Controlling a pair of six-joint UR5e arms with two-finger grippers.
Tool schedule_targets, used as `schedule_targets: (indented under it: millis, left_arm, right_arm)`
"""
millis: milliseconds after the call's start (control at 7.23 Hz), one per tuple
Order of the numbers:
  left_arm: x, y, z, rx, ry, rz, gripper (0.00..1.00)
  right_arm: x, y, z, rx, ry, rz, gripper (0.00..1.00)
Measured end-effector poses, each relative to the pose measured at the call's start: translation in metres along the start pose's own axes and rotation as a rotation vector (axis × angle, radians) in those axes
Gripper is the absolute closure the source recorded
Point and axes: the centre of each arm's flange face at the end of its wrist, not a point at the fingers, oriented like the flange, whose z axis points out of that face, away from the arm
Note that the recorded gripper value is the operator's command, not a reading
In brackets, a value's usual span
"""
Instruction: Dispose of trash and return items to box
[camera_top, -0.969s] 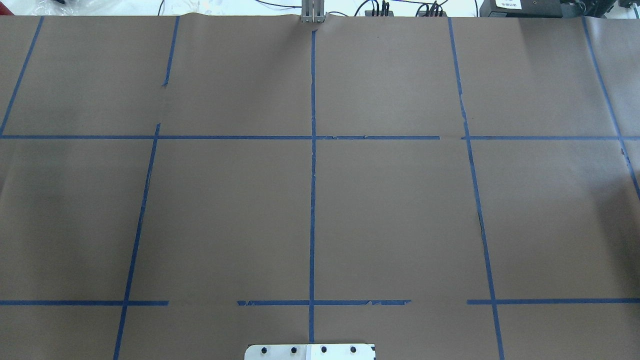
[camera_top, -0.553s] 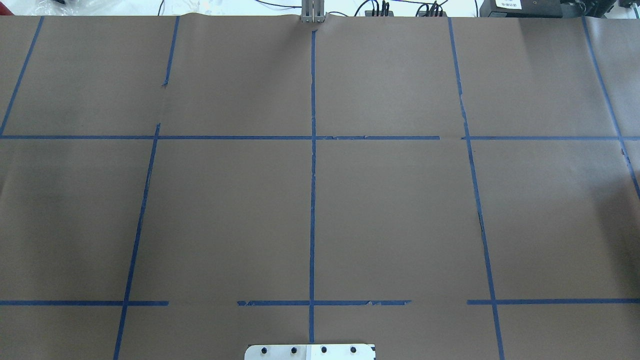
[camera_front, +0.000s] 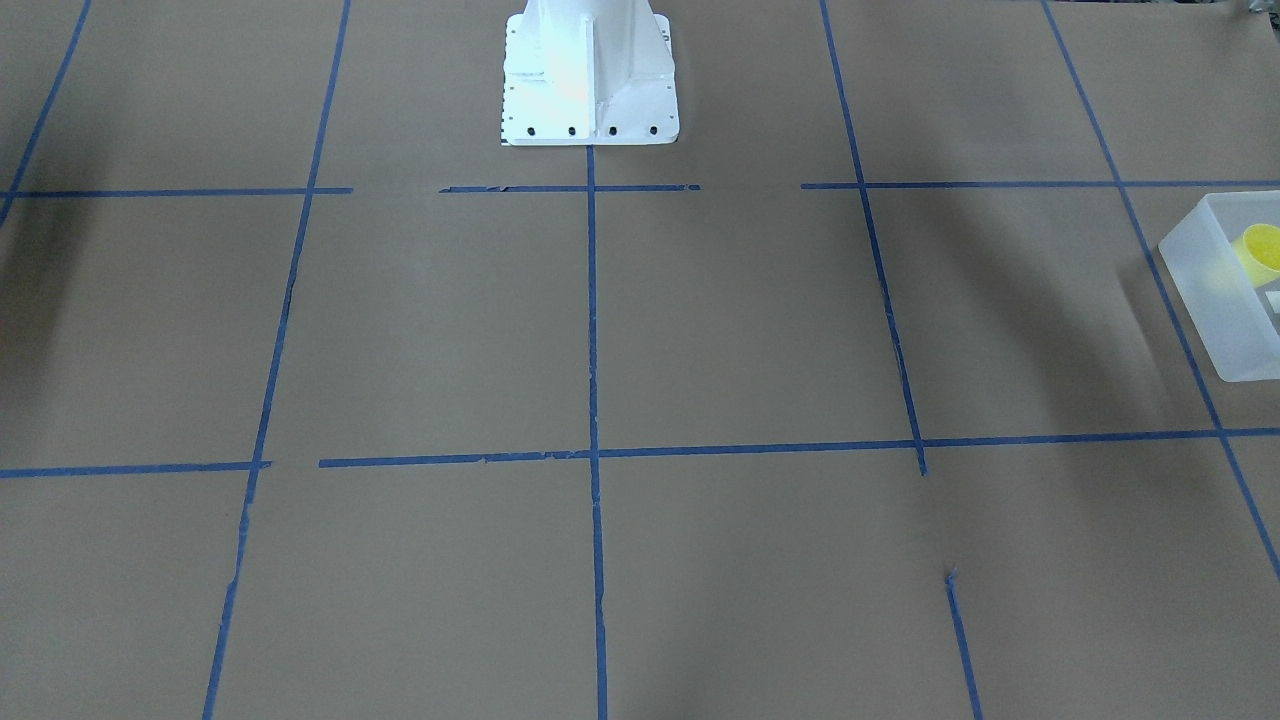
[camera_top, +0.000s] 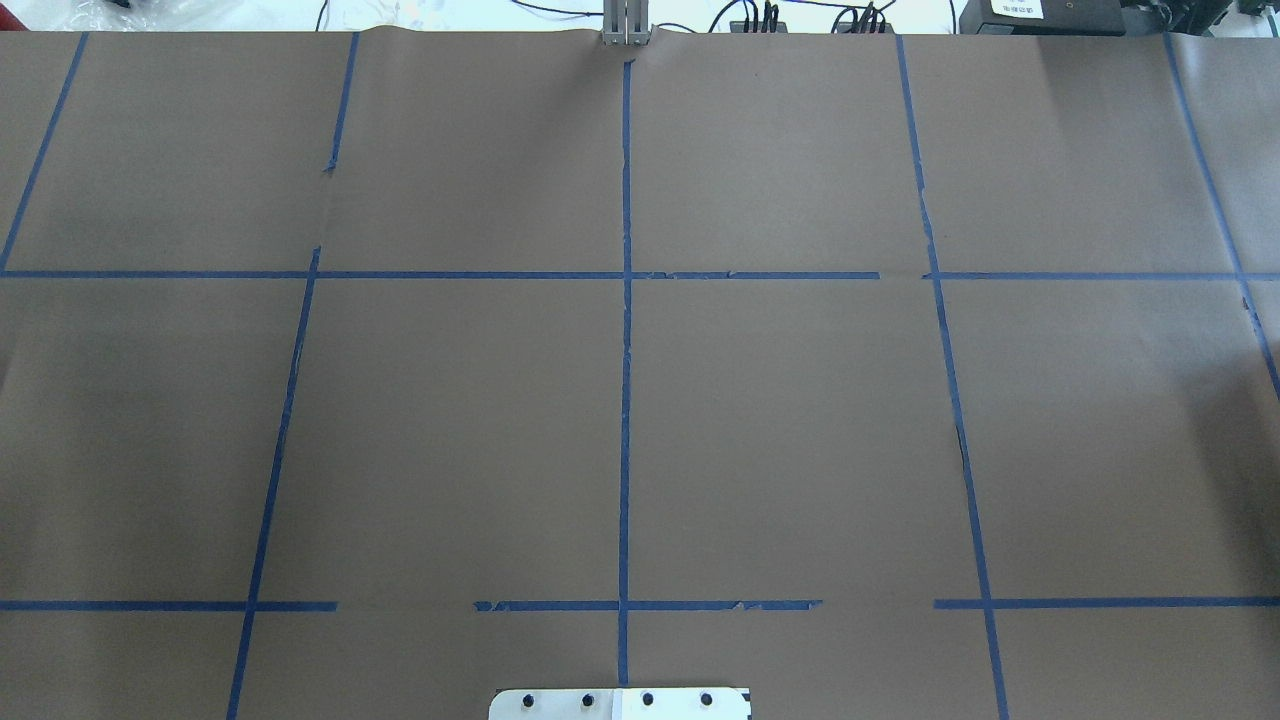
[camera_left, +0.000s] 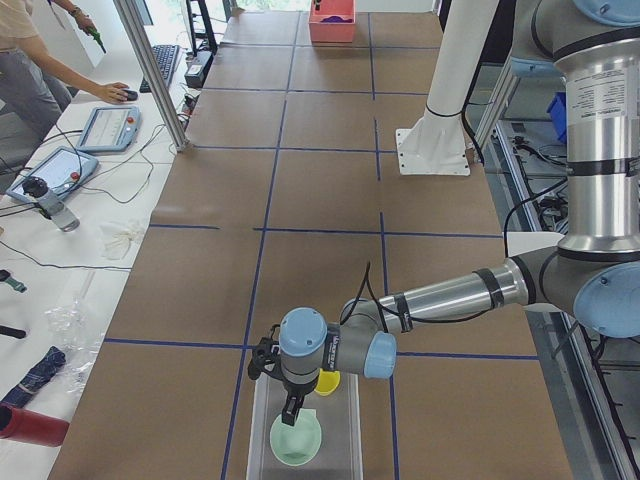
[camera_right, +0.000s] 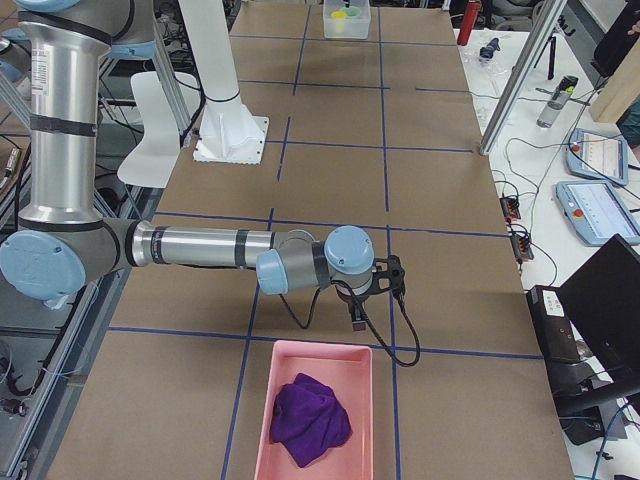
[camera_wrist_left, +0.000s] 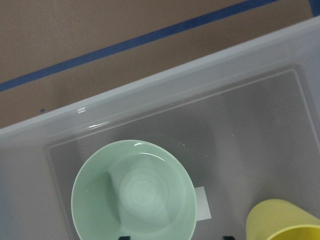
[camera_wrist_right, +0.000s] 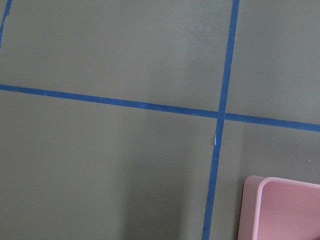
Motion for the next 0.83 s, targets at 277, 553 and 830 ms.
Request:
schedule_targets:
  millis: [277, 553, 830]
  left_arm:
    - [0.041, -0.032, -0.046, 0.053, 0.071, -0.05, 0.0]
    - [0.093, -0.065, -0.111, 0.082, 0.084, -0.089, 0.0]
    - [0.13, -0.081, -0.146, 0.079, 0.092, -0.106, 0.0]
  right_arm:
    - [-0.011, -0.004, 0.004, -0.01, 0.005, -0.005, 0.0]
    - [-0.018, -0.006, 0.011, -0.026, 0.038, -0.01, 0.0]
    - [-0.021, -0.009, 0.014, -0.05, 0.077, 0.003, 0.0]
